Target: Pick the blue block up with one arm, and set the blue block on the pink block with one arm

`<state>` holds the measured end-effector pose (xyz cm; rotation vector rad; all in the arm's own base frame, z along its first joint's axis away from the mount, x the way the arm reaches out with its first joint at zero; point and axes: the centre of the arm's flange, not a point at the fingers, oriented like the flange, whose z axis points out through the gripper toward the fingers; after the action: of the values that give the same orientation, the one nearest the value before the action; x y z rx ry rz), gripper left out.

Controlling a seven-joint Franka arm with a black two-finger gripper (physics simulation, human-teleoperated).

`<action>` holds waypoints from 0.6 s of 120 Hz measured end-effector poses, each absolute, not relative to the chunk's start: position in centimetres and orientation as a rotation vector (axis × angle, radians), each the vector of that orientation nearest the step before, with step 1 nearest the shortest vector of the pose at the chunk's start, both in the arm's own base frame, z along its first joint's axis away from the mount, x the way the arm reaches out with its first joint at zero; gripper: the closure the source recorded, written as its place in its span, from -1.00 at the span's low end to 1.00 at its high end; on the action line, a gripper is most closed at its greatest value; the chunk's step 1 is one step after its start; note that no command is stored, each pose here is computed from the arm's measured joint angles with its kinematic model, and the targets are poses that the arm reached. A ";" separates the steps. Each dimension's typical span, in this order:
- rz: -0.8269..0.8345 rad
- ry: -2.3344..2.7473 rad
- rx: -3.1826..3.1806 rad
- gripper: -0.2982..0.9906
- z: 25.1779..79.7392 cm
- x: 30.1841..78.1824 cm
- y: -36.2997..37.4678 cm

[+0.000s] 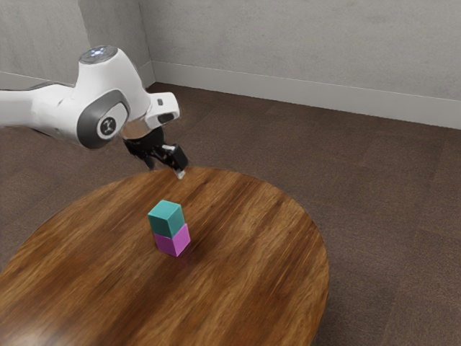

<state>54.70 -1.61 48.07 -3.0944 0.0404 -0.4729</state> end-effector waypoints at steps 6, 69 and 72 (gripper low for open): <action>-0.473 0.022 -3.089 -0.52 49.2 54.2 -0.8; -0.297 -0.206 -2.987 -0.54 69.6 47.0 4.1; -0.278 -0.212 -2.987 -0.54 69.3 46.9 4.2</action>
<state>46.91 4.22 69.31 -2.9869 -0.2116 -0.2780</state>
